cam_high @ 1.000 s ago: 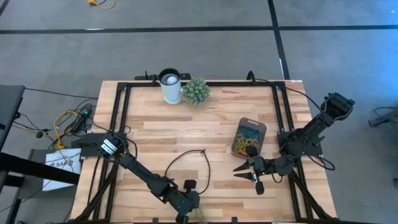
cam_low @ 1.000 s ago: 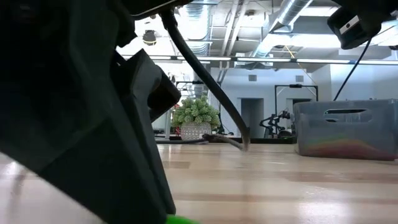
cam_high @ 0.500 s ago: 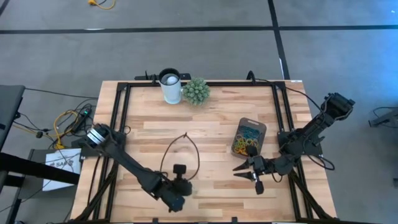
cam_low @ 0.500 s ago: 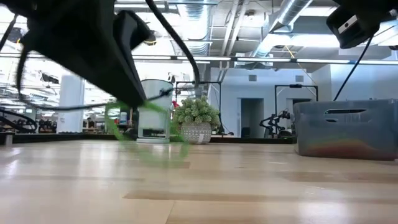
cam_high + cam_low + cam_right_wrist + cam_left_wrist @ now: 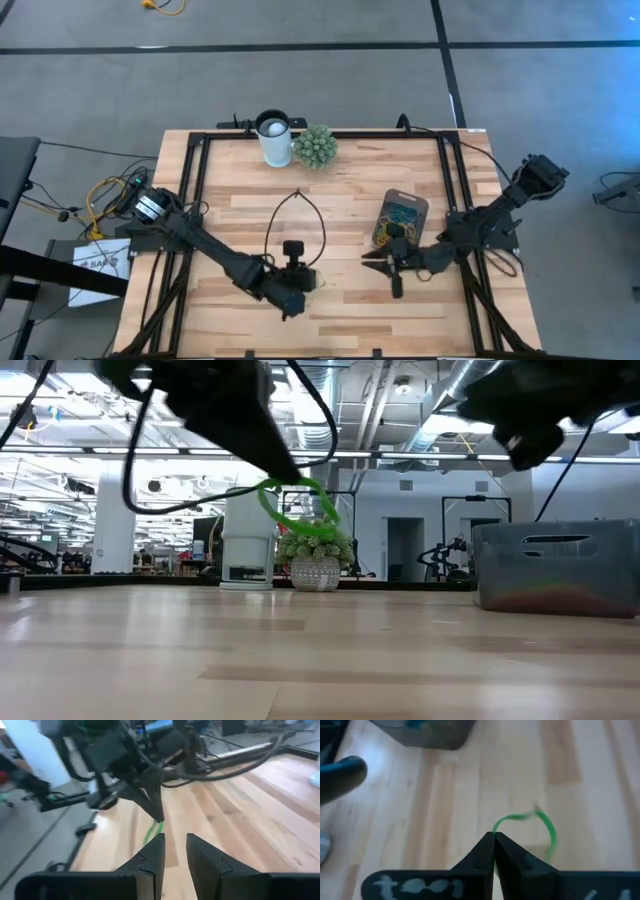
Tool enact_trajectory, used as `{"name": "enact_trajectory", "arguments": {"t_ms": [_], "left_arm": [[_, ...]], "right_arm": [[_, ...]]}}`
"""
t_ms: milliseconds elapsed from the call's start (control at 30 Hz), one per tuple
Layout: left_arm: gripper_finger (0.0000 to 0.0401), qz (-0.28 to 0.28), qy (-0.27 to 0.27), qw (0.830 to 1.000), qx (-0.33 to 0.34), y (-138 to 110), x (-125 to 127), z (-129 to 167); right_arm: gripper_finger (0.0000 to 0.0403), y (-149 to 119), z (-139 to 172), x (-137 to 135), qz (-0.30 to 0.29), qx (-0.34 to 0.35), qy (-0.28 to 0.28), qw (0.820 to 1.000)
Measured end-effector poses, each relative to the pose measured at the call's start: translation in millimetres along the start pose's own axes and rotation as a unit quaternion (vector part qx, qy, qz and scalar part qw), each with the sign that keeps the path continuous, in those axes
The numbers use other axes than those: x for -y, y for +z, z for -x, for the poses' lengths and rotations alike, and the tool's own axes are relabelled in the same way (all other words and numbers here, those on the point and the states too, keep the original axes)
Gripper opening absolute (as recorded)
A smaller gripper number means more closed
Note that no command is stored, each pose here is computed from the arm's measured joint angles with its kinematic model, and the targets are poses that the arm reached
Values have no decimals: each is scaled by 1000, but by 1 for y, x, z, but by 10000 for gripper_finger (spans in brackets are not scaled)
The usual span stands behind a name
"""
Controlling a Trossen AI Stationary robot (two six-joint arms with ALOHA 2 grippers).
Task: Pick and place items into bin
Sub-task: Put the green rubber band into the black bin
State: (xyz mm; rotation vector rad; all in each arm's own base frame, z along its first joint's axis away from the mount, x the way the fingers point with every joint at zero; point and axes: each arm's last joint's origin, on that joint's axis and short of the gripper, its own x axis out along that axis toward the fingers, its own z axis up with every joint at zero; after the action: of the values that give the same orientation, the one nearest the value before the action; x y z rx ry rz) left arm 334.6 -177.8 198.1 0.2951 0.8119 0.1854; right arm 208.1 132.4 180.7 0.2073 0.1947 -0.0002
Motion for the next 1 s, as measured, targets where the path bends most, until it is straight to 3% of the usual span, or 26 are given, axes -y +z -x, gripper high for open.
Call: {"name": "enact_trajectory", "arguments": {"t_ms": [233, 467, 1000], "left_arm": [[0, 29, 23, 998, 57, 21, -25, -16], [0, 29, 39, 997, 58, 24, -39, -24], [0, 11, 40, 998, 50, 23, -40, -25]], "right_arm": [[72, -13, -48, -1, 23, -33, -52, 998], [72, -11, -82, 0, 33, -30, -97, 994], [72, -13, -90, 1, 68, -57, -131, 987]]}}
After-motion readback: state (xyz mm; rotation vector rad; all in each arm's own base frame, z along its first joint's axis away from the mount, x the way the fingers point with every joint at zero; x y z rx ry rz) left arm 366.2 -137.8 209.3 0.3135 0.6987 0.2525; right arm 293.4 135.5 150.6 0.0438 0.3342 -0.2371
